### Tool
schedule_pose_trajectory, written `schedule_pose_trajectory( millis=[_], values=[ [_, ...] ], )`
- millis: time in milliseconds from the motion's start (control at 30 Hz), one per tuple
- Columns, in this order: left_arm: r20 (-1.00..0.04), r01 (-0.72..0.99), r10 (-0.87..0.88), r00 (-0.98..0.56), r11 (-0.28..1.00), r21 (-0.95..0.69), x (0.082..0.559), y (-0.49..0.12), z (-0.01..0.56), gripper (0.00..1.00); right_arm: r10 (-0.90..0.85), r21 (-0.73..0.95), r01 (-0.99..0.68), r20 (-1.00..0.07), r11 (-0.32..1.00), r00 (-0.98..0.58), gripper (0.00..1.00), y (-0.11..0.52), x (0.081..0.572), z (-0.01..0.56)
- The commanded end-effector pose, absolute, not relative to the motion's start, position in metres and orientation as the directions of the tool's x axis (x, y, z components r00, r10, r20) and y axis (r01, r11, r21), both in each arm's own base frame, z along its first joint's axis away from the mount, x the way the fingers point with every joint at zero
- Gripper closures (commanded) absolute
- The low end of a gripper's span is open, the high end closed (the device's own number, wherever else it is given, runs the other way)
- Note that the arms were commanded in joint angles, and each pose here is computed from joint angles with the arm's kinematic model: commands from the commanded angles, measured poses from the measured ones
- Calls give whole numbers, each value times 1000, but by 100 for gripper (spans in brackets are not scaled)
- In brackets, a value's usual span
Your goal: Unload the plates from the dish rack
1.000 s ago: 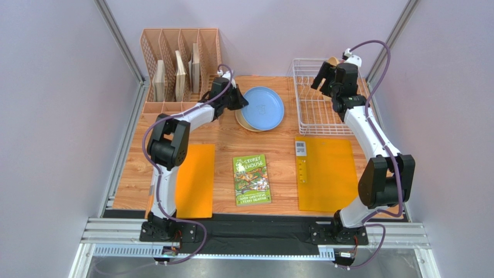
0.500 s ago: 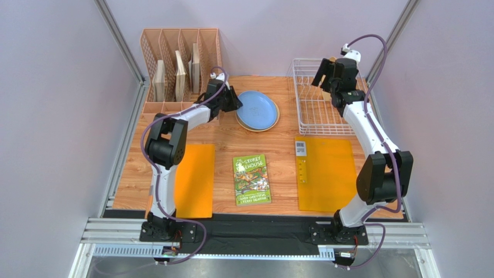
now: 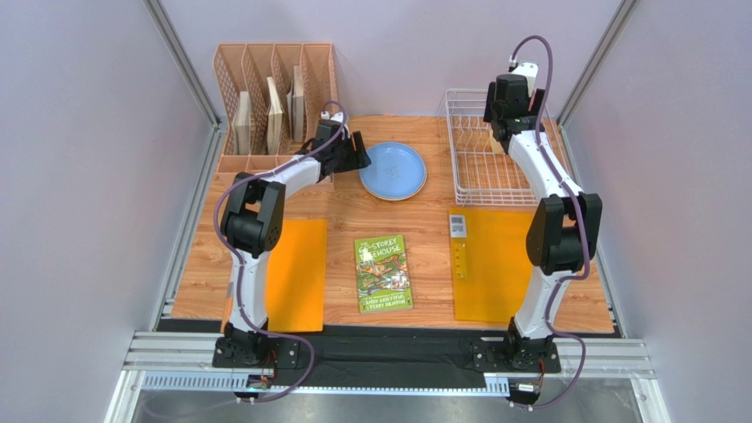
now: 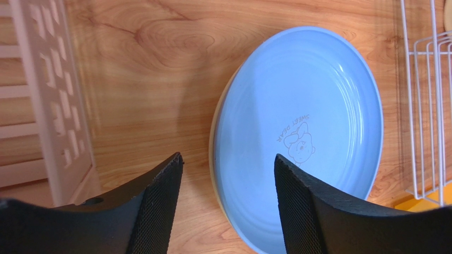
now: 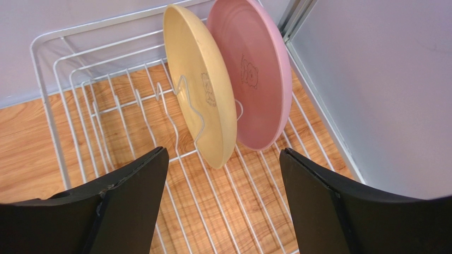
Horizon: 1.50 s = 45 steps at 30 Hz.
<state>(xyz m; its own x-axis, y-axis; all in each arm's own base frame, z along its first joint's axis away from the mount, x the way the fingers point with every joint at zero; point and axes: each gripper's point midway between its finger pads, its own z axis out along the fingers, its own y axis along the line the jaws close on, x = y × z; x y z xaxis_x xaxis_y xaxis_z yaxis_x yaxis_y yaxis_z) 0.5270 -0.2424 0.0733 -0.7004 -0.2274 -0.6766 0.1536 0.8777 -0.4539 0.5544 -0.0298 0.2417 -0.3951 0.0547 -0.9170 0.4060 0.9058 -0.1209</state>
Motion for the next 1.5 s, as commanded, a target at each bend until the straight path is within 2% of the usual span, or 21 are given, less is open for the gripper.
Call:
schedule_pose_trajectory(
  millis=[0, 467, 567, 667, 733, 867, 1033, 1133, 1233, 1467],
  values=[
    [-752, 173, -181, -634, 915, -366, 534, -230, 116, 29, -33, -207, 459, -933, 864, -359, 19, -47, 571, 274],
    [-800, 326, -198, -566, 838, -438, 514, -256, 182, 29, -102, -322, 450, -888, 833, -447, 39, -54, 611, 227],
    [-805, 343, -199, -559, 828, -443, 512, -258, 188, 29, -106, -332, 440, -880, 834, -463, 41, -53, 613, 218],
    [-806, 352, -201, -557, 822, -448, 510, -259, 190, 29, -111, -346, 434, -869, 832, -482, 52, -55, 613, 210],
    [-807, 357, -202, -556, 818, -451, 509, -259, 191, 29, -113, -351, 426, -863, 834, -492, 67, -53, 613, 207],
    [-810, 367, -210, -548, 809, -458, 508, -261, 192, 29, -118, -357, 407, -854, 841, -507, 81, -50, 611, 203],
    [-806, 369, -219, -550, 802, -469, 509, -263, 193, 29, -151, -390, 439, -860, 810, -487, 83, -44, 606, 216],
    [-806, 370, -219, -550, 801, -471, 510, -265, 191, 29, -181, -422, 544, -879, 725, -441, 84, -50, 598, 239],
    [-806, 366, -215, -552, 806, -466, 510, -263, 190, 29, -171, -374, 632, -917, 679, -359, 85, -54, 590, 265],
    [-807, 362, -211, -551, 811, -460, 509, -262, 188, 29, -214, -347, 714, -938, 608, -273, 85, -58, 560, 301]
  ],
)
